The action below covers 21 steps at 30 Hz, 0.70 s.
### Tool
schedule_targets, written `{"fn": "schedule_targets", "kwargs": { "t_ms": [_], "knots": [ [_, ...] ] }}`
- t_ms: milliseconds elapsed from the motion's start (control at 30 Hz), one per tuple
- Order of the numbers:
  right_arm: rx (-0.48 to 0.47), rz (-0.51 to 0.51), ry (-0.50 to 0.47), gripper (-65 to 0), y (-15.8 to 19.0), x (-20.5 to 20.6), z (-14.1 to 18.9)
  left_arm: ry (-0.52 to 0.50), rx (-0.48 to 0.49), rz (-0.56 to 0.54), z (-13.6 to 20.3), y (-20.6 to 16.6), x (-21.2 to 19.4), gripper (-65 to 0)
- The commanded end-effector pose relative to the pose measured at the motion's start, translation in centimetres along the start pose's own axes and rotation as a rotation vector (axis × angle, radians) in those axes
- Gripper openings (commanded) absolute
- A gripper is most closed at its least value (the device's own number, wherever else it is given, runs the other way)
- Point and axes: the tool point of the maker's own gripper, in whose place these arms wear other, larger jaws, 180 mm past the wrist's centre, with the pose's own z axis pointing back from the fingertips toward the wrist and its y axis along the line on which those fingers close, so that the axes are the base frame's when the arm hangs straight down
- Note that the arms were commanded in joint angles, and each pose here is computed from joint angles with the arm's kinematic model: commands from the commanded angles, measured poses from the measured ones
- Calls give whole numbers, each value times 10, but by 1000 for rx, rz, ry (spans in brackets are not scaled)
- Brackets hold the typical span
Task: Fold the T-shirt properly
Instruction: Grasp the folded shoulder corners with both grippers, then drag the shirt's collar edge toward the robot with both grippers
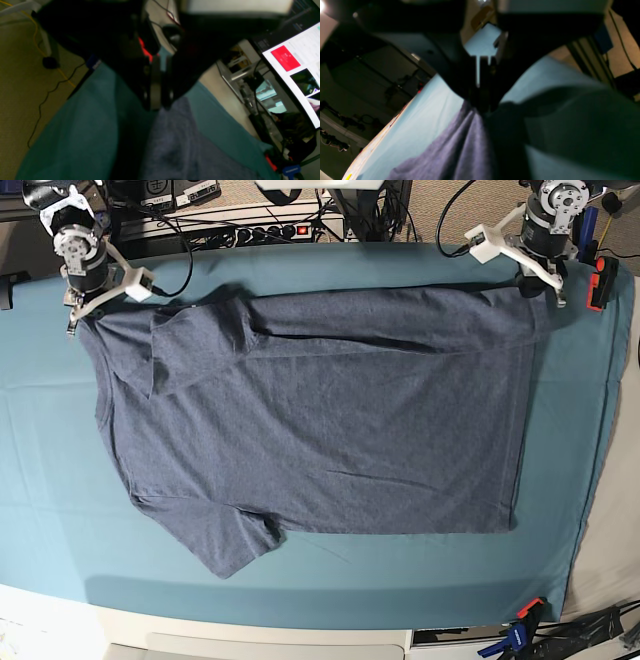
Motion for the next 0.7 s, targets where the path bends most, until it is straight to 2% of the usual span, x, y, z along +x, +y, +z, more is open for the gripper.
{"fn": "schedule_targets", "kwargs": {
  "t_ms": [0,233,500,667],
  "knots": [
    [-35,19,7,-650,-11,-3,4,-9,27,-12,3,8,0,-650],
    [-53,6,7,-650,-13,-1,19,3,27,-15,3,8,-2,-650],
    [-62,5,84,-650,-17,-34,24,18,27,-44,3,11,-10,-650],
    [-37,16,98,-650,-8,-41,28,26,25,-52,3,12,-13,-650]
  ]
}}
